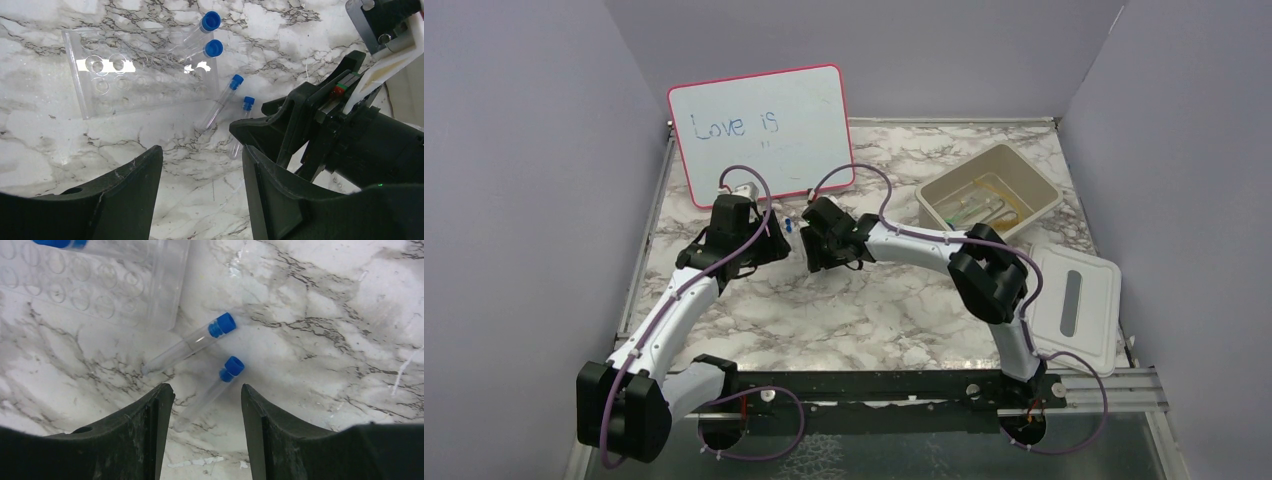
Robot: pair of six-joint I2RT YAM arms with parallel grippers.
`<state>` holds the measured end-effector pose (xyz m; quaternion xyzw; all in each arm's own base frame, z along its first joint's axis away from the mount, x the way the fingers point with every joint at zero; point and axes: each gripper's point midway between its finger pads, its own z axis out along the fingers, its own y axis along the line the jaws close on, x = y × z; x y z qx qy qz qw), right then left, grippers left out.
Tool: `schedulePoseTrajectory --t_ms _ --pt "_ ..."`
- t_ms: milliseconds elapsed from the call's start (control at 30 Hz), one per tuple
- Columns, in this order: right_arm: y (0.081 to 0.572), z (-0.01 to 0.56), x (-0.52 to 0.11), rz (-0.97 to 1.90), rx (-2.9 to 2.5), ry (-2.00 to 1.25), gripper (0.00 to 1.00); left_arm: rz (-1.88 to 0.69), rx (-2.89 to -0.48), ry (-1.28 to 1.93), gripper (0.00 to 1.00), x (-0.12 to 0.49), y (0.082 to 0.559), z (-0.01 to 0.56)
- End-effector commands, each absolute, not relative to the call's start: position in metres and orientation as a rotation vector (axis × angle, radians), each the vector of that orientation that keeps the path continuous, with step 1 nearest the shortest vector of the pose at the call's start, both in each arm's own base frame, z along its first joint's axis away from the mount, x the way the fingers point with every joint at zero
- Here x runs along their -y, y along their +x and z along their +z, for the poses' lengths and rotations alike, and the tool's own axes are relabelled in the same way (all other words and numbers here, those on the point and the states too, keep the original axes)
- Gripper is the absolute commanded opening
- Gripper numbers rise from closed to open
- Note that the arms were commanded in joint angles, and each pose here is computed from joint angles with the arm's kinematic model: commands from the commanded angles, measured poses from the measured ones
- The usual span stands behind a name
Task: Organize the chemistry lab equipment
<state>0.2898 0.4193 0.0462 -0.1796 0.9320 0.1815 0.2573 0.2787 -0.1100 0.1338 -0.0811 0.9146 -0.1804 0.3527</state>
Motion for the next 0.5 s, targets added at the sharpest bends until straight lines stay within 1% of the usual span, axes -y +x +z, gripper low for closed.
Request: schedulePoseTrajectory --t_ms 0,100,333,433,467 --pt "0.293 0.030 -0.403 0.311 -2.553 -0.438 0.56 -0.480 -2.339 -0.206 0.62 0.111 0.279 0.138" --pt "0.293 0.026 -0.398 0.265 -2.552 -0.430 0.53 -0.481 -2.341 -0.207 0.62 0.112 0.279 0.137" --pt "0.290 0.011 -0.403 0.266 -2.591 -0.447 0.49 -0.483 -2.344 -0.211 0.62 0.112 0.278 0.136" --pt "0.290 0.008 -0.400 0.247 -2.597 -0.444 0.43 -0.496 -2.351 -0.215 0.62 0.113 0.276 0.133" --pt "0.290 0.008 -0.399 0.240 -2.596 -0.440 0.38 -0.504 -2.356 -0.217 0.62 0.114 0.274 0.132"
